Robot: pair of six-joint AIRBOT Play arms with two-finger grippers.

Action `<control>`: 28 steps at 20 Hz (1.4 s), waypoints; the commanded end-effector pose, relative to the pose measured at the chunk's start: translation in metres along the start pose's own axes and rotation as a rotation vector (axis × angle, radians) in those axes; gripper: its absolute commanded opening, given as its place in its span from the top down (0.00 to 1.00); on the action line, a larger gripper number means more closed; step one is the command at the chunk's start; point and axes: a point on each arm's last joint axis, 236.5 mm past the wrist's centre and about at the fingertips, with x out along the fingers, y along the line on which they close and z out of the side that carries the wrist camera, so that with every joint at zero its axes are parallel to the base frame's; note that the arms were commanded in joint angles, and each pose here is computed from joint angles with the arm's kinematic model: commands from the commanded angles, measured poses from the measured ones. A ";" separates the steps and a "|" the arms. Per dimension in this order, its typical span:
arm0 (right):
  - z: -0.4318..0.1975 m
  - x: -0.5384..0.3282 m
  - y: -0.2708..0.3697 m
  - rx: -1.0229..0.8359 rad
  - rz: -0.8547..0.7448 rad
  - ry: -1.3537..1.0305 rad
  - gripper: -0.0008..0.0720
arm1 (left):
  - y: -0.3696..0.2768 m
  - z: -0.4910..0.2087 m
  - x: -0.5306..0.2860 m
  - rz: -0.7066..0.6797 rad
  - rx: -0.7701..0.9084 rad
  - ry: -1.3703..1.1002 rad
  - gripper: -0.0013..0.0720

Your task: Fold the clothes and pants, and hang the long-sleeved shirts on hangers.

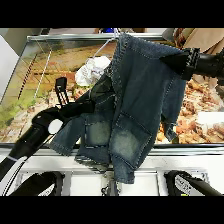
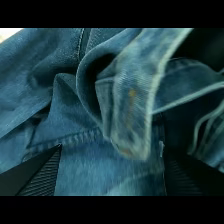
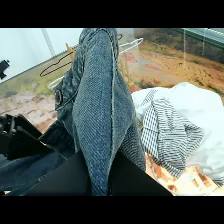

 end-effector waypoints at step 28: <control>0.066 -0.020 0.066 -0.010 0.135 -0.214 0.95 | -0.002 0.083 0.011 0.051 0.094 0.093 0.95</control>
